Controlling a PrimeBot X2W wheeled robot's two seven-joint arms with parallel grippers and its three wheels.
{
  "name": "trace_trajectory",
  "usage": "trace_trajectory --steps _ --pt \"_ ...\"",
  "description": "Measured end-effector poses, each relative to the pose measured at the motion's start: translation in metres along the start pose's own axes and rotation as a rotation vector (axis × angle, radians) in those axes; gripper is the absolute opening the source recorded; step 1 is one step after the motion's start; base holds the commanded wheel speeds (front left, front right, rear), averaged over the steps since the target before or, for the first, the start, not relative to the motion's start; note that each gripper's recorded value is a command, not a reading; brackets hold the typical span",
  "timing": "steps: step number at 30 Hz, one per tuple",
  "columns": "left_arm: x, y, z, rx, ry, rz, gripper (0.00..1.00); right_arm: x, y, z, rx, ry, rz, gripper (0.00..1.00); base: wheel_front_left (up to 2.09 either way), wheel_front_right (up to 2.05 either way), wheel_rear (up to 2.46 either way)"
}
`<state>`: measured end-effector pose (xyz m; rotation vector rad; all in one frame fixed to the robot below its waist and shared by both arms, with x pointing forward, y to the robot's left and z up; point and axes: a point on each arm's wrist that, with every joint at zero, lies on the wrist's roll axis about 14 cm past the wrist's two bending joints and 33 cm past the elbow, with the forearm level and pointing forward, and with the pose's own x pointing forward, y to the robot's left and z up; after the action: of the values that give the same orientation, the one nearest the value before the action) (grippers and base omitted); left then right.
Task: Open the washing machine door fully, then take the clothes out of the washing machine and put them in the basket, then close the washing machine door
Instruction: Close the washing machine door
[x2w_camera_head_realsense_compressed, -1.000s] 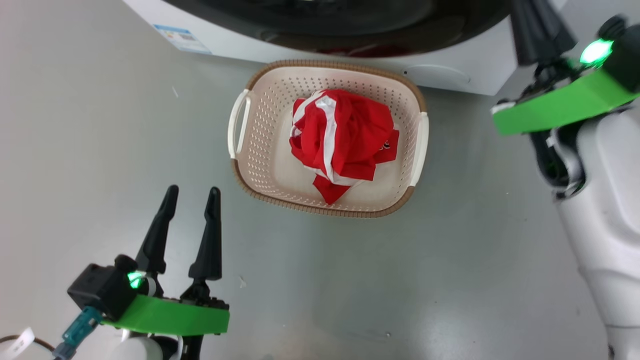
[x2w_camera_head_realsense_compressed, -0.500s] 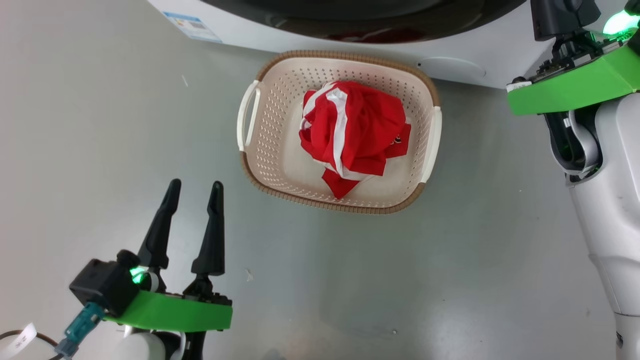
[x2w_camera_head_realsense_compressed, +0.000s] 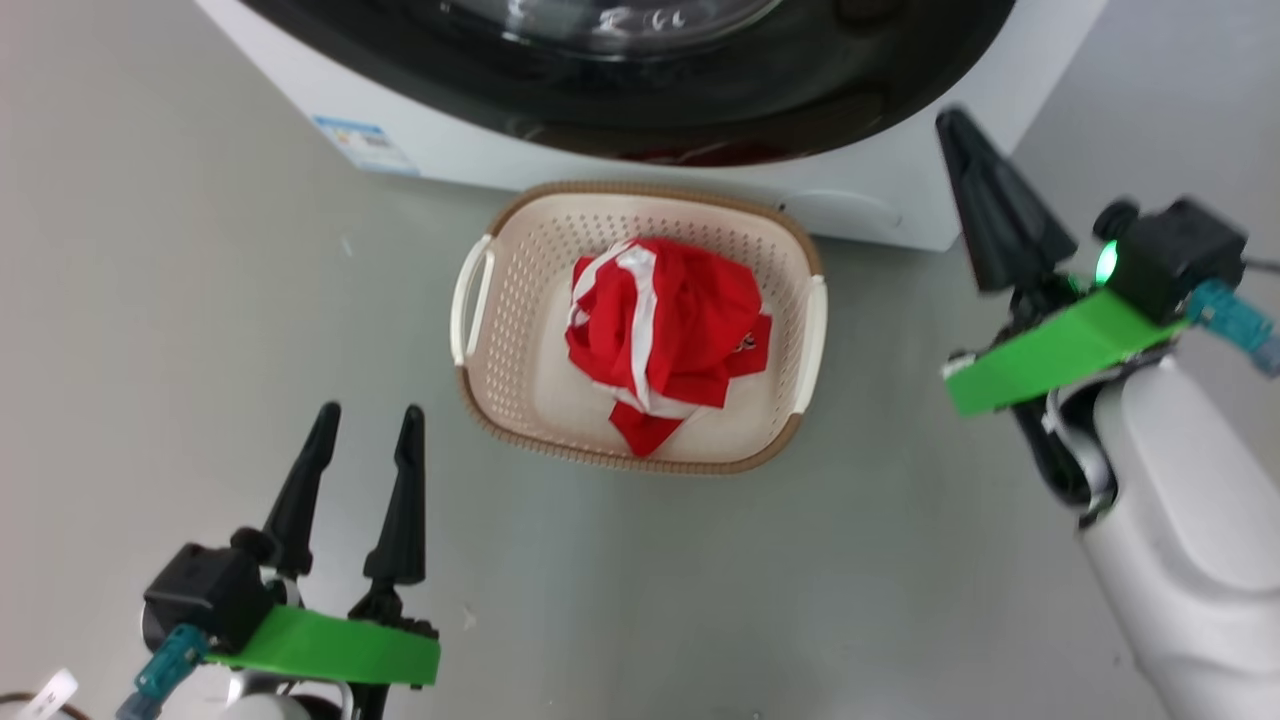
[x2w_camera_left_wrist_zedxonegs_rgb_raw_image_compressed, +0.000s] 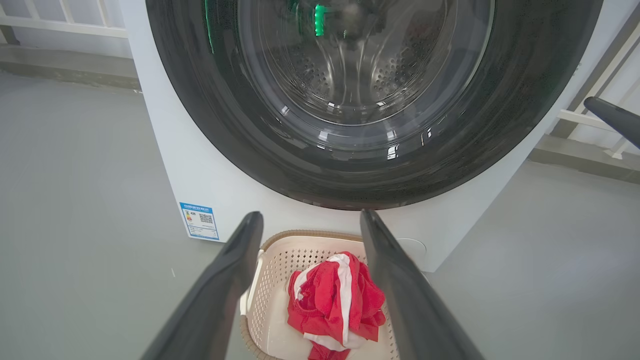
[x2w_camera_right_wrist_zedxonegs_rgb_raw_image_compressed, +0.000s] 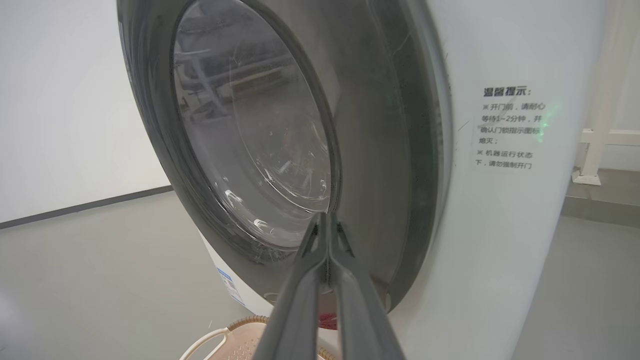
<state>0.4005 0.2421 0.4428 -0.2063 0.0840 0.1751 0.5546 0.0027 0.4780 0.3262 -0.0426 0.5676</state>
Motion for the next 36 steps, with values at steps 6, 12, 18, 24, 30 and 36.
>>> trace_trajectory --steps 6,12,18,24,30,36 --pt "-0.010 0.000 0.003 0.017 -0.003 -0.010 1.00 -0.037 -0.003 -0.002 -0.004 0.041 -0.051 1.00 0.00 0.00 0.00" --pt "-0.015 -0.006 0.011 0.023 -0.026 -0.034 1.00 -0.073 -0.011 0.003 -0.015 0.061 -0.118 1.00 0.00 0.00 0.00" --pt "-0.028 -0.015 0.007 0.016 -0.015 -0.062 1.00 -0.113 -0.014 0.004 -0.014 0.084 -0.183 1.00 0.00 0.00 0.00" --pt "-0.036 -0.020 0.005 0.017 -0.011 -0.084 1.00 -0.149 -0.025 0.009 -0.017 0.086 -0.266 1.00 0.00 0.00 0.00" --pt "-0.040 -0.028 0.003 0.017 -0.005 -0.113 1.00 -0.182 -0.038 0.021 -0.031 0.067 -0.346 1.00 0.00 0.00 0.00" --pt "-0.044 -0.031 0.001 0.016 0.001 -0.128 1.00 -0.202 -0.040 0.028 -0.037 0.054 -0.385 1.00 0.00 0.00 0.00"
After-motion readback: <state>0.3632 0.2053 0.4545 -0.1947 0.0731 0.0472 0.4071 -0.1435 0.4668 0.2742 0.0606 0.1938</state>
